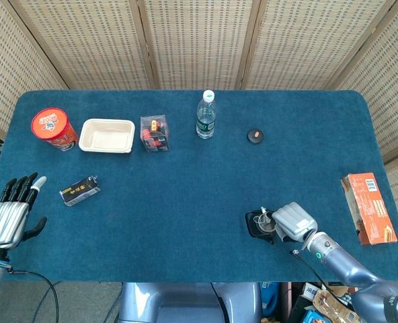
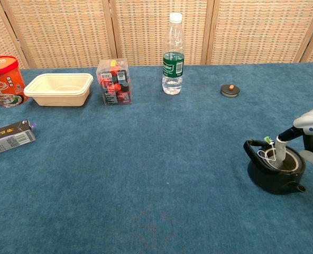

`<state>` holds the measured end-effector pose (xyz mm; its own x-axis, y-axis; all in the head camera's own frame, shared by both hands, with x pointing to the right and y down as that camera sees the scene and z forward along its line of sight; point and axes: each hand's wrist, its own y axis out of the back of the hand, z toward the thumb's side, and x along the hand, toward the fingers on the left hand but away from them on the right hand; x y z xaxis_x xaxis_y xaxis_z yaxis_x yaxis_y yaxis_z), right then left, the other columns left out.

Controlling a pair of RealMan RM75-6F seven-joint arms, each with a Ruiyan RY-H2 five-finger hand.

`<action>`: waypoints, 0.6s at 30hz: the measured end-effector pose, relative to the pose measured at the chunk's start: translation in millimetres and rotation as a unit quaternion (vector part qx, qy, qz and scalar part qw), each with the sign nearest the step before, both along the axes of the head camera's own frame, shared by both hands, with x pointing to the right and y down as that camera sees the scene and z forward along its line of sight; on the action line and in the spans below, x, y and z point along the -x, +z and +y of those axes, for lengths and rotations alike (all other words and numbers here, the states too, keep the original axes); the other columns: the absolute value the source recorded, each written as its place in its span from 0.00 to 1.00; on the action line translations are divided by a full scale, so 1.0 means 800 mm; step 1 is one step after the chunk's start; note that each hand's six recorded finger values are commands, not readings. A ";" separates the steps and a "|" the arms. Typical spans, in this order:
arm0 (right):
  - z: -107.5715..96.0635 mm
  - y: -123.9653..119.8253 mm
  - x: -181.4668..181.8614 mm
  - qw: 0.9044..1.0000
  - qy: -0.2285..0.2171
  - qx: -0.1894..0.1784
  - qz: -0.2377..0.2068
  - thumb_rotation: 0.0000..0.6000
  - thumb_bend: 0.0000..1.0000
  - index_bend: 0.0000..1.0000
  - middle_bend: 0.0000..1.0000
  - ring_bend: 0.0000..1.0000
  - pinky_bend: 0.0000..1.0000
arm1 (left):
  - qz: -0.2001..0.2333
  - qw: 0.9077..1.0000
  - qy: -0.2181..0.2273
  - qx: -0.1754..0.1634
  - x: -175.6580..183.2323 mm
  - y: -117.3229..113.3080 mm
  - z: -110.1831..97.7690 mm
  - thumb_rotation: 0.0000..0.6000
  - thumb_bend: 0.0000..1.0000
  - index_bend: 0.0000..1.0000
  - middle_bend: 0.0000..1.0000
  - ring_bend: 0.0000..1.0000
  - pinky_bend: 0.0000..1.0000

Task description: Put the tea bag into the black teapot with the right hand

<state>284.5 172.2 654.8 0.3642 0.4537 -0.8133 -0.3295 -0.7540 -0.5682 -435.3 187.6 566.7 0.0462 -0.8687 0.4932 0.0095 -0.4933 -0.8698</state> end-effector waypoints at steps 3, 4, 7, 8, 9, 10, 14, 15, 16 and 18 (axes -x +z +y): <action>0.000 0.002 0.000 1.000 0.001 -0.001 0.000 0.90 0.85 0.36 0.95 0.93 1.00 | 0.001 1.000 0.001 0.001 -0.001 0.000 0.000 1.00 0.37 0.00 0.00 0.00 0.00; 0.000 0.002 -0.001 1.000 0.001 -0.001 0.000 0.90 0.85 0.36 0.95 0.93 1.00 | 0.001 1.000 0.001 0.001 -0.001 0.001 0.001 1.00 0.37 0.00 0.00 0.00 0.00; 0.003 0.006 -0.001 1.000 0.000 0.000 0.001 0.90 0.85 0.36 0.95 0.93 1.00 | 0.000 1.000 0.000 0.003 0.000 0.001 0.001 1.00 0.37 0.00 0.00 0.00 0.00; 0.004 0.007 -0.001 1.000 0.000 0.001 0.002 0.90 0.85 0.36 0.95 0.93 1.00 | 0.000 1.000 0.000 0.003 0.000 0.001 0.002 1.00 0.37 0.00 0.00 0.00 0.00; 0.005 0.008 -0.001 1.000 0.000 0.002 0.002 0.90 0.85 0.36 0.95 0.93 1.00 | 0.000 1.000 0.000 0.003 0.000 0.001 0.002 1.00 0.37 0.00 0.00 0.00 0.00; 0.005 0.009 -0.001 1.000 0.000 0.003 0.002 0.90 0.85 0.36 0.95 0.93 1.00 | 0.000 1.000 0.000 0.003 0.001 0.001 0.002 1.00 0.37 0.00 0.00 0.00 0.00; 0.008 0.012 -0.001 1.000 0.000 0.007 0.003 0.89 0.85 0.36 0.95 0.93 1.00 | 0.000 1.000 -0.001 0.003 0.002 0.001 0.002 1.00 0.37 0.00 0.00 0.00 0.00; 0.009 0.012 -0.001 1.000 0.000 0.007 0.003 0.90 0.85 0.36 0.95 0.93 1.00 | 0.000 1.000 -0.002 0.003 0.002 0.001 0.003 1.00 0.37 0.00 0.00 0.00 0.00; 0.009 0.012 -0.001 1.000 0.000 0.008 0.004 0.90 0.85 0.36 0.95 0.93 1.00 | 0.000 1.000 -0.002 0.003 0.002 0.001 0.003 1.00 0.37 0.00 0.00 0.00 0.00; 0.010 0.013 -0.001 1.000 -0.001 0.008 0.004 0.90 0.85 0.36 0.95 0.93 1.00 | 0.000 1.000 -0.003 0.003 0.003 0.001 0.003 1.00 0.37 0.00 0.00 0.00 0.00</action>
